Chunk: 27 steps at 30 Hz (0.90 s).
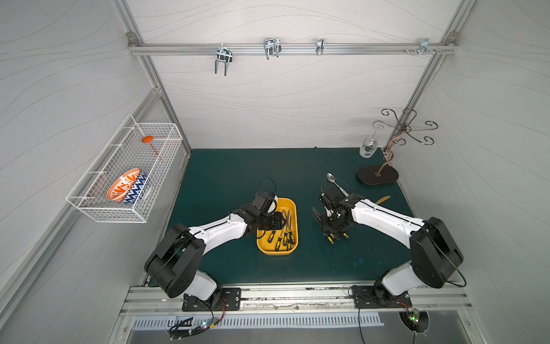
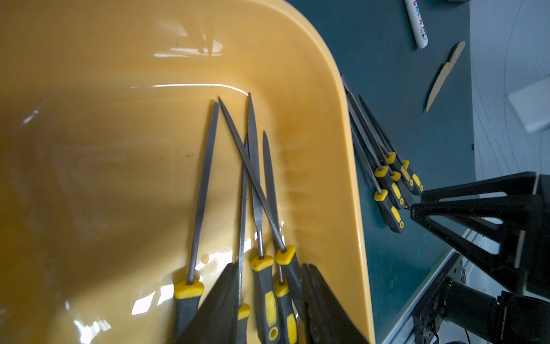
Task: Put the file tool into the storage box
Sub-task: Place the file tool in the storage box, then pick up the file tool from the center of the board.
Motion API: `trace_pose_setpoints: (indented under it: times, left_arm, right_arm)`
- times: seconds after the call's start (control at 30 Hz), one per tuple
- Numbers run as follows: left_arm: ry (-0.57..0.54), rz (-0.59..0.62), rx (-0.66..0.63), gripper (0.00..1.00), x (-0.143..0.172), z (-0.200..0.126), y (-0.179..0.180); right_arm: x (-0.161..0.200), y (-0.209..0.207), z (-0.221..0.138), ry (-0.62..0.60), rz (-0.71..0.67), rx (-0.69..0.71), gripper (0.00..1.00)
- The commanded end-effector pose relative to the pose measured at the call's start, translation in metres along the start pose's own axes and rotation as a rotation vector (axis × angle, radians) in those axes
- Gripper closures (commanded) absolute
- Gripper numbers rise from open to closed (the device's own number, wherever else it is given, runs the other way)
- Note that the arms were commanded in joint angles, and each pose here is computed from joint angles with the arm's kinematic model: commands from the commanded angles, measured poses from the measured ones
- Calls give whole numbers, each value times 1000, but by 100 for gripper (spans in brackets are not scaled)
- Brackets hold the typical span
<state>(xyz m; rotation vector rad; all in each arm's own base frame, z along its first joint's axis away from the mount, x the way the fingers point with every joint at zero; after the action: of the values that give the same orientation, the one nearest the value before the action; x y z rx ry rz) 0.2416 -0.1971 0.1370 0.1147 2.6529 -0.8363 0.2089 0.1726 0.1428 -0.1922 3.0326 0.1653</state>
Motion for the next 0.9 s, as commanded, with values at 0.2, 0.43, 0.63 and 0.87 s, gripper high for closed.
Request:
trace_pose_setpoints:
  times: [0.2,0.43,0.63,0.87]
  left_arm:
    - [-45,24,21,60,-13,-5,-10]
    - [-44,21,19,60,-13,-4,-9]
    - [-49,23,28,57,-14,-6,-11]
    - [-67,45,121,42,-19,-16,-25]
  right_arm:
    - [23,-7,27,168,3,21,63]
    - [27,3,43,190,-20,25,64]
    - [22,16,48,174,-41,-9,84]
    - [5,41,7,0,-71,-270,99]
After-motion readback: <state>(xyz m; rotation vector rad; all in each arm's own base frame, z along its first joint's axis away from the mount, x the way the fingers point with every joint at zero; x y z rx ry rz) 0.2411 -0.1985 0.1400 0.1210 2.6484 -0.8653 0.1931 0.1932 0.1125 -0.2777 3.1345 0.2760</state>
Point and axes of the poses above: each gripper's point midway between its finger pads, its own z axis out along the fingers, its own y axis along the line the jaws close on, x = y × z, the point moved 9 cm from there along -z, back along the fingers
